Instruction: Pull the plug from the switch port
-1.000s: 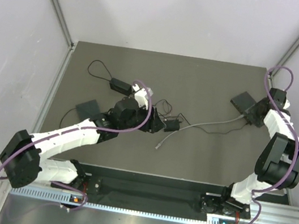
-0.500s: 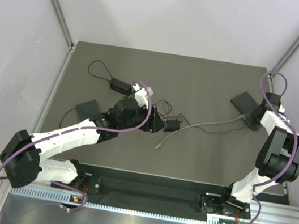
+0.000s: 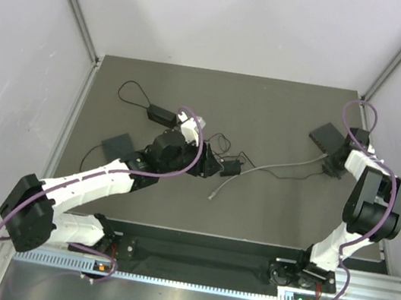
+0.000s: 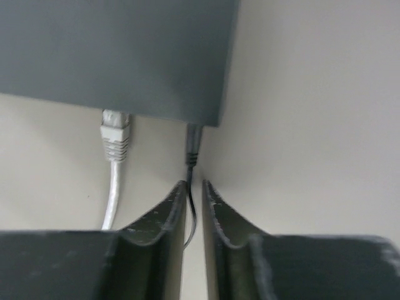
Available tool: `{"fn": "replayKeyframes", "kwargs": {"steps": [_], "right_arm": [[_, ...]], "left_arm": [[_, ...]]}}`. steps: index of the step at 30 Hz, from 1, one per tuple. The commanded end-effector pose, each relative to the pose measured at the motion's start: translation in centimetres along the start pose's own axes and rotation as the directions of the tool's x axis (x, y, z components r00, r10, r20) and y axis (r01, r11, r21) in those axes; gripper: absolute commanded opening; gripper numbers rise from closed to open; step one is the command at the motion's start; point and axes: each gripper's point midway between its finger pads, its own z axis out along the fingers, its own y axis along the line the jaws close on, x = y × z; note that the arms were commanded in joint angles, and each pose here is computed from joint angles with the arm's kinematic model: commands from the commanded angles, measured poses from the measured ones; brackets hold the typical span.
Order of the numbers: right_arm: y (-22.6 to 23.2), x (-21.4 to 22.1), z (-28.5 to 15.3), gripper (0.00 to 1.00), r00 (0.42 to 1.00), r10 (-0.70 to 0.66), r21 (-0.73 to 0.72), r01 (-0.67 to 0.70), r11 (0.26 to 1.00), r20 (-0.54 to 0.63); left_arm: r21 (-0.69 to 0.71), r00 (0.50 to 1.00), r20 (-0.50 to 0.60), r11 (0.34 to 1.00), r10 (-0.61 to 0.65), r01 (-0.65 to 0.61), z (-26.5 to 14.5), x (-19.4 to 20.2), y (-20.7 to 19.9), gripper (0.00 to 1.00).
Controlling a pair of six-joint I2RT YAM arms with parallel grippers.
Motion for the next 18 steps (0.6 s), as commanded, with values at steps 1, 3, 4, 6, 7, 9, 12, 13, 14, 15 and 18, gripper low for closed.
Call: {"fn": "replayKeyframes", "kwargs": {"steps": [1,3,4,6,7,9,12,13,14,15,18], "right_arm": [[1.3,0.5,-0.5,0.14,0.999,-0.031,-0.027,0.031,0.999,0.02],[2.2,1.4,-1.0,0.13,0.998,-0.058,-0.042,0.059,0.997,0.014],[2.7,1.6,-1.4,0.12,0.997,-0.07,-0.056,0.071,0.996,0.018],[3.8,3.3,-1.8,0.09,0.994,-0.113,-0.072,0.113,0.991,0.002],[4.3,4.0,-2.0,0.09,0.991,-0.13,-0.084,0.129,0.988,-0.002],[5.8,6.0,-2.8,0.09,0.983,-0.181,-0.112,0.179,0.978,-0.01],[7.6,9.2,-3.9,0.09,0.969,-0.246,-0.16,0.239,0.958,-0.027],[8.3,9.7,-4.5,0.09,0.968,-0.249,-0.182,0.242,0.953,-0.021],[9.0,11.4,-5.0,0.09,0.956,-0.291,-0.204,0.278,0.939,-0.032],[9.4,12.1,-5.4,0.09,0.951,-0.309,-0.217,0.296,0.93,-0.03],[10.4,14.0,-6.6,0.11,0.929,-0.37,-0.254,0.351,0.901,-0.03]], "left_arm": [[0.071,0.995,0.099,0.997,0.007,-0.014,-0.8,-3.3,-2.5,0.57],[0.071,0.995,0.102,0.997,0.007,-0.014,-1.1,-3.4,-2.7,0.57],[0.071,0.995,0.099,0.997,0.005,-0.012,-1.2,-3.3,-2.7,0.57],[0.065,0.995,0.1,0.998,0.003,-0.01,-1.5,-3.5,-2.7,0.57],[0.063,0.994,0.105,0.998,0.003,-0.01,-1.8,-3.7,-2.8,0.57],[0.056,0.993,0.114,0.998,0.005,-0.011,-2.3,-4.1,-2.9,0.57],[0.053,0.992,0.128,0.999,0.003,-0.01,-3.1,-4.5,-3.2,0.57],[0.057,0.991,0.133,0.998,0.004,-0.011,-3.3,-4.7,-3.4,0.57],[0.041,0.993,0.117,0.999,0.001,-0.006,-3.4,-4.3,-3.1,0.57],[0.034,0.994,0.109,0.999,-0.002,-0.002,-3.6,-4.1,-2.9,0.57],[0.029,0.995,0.101,1.0,-0.002,-0.001,-3.6,-4.3,-3.1,0.57]]}}
